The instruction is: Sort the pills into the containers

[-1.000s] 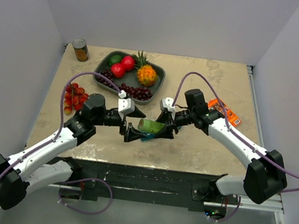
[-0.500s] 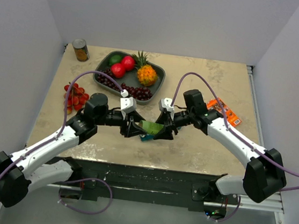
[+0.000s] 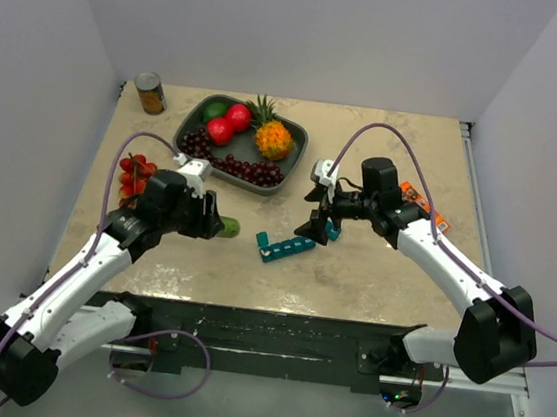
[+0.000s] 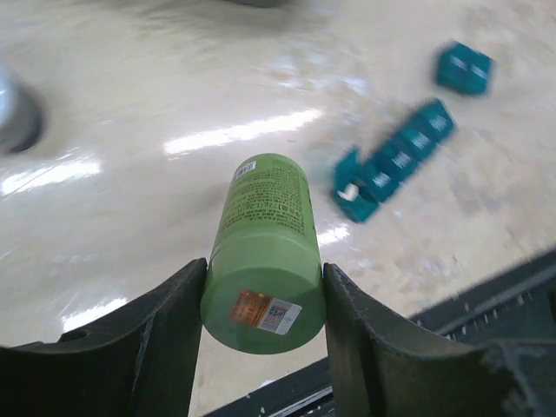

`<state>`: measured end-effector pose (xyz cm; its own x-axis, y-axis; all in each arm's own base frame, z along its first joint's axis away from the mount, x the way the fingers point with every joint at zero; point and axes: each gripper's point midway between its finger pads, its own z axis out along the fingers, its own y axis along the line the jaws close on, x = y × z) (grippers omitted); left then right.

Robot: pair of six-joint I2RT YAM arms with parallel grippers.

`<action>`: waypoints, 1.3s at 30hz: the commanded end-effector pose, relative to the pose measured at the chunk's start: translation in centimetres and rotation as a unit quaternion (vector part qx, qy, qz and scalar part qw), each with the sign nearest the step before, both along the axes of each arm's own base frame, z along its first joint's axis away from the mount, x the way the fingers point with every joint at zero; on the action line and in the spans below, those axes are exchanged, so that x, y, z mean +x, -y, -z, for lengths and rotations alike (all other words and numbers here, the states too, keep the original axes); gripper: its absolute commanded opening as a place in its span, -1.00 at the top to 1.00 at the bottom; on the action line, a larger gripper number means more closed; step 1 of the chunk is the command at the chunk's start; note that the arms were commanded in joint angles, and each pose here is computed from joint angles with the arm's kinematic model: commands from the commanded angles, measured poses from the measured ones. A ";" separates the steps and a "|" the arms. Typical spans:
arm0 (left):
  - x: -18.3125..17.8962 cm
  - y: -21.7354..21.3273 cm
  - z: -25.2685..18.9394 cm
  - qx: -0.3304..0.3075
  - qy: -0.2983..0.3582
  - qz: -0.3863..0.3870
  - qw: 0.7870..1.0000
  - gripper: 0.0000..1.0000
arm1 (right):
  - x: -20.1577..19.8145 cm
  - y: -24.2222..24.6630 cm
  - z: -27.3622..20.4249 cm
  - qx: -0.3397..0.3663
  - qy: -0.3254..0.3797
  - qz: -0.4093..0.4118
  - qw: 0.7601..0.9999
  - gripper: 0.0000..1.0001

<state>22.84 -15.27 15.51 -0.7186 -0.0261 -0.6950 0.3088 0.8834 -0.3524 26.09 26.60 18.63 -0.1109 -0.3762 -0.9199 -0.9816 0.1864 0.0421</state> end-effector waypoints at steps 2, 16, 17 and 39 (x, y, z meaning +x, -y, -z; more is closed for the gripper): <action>2.8 -7.6 -0.7 0.093 -0.017 -0.234 0.968 0.94 | 1.4 0.5 -2.1 0.014 0.036 0.039 0.998 -0.98; 7.1 -16.3 3.4 0.142 -0.046 -0.363 0.920 0.71 | 0.3 0.3 -3.3 0.040 0.041 0.019 0.998 -0.98; 7.5 -16.2 3.2 0.138 -0.044 -0.362 0.921 0.63 | 0.1 0.3 -3.5 0.041 0.041 0.018 0.998 -0.98; 10.5 -17.3 2.0 0.110 -0.048 -0.371 0.921 -0.65 | 1.1 1.3 -3.8 0.037 0.052 0.043 0.997 -0.98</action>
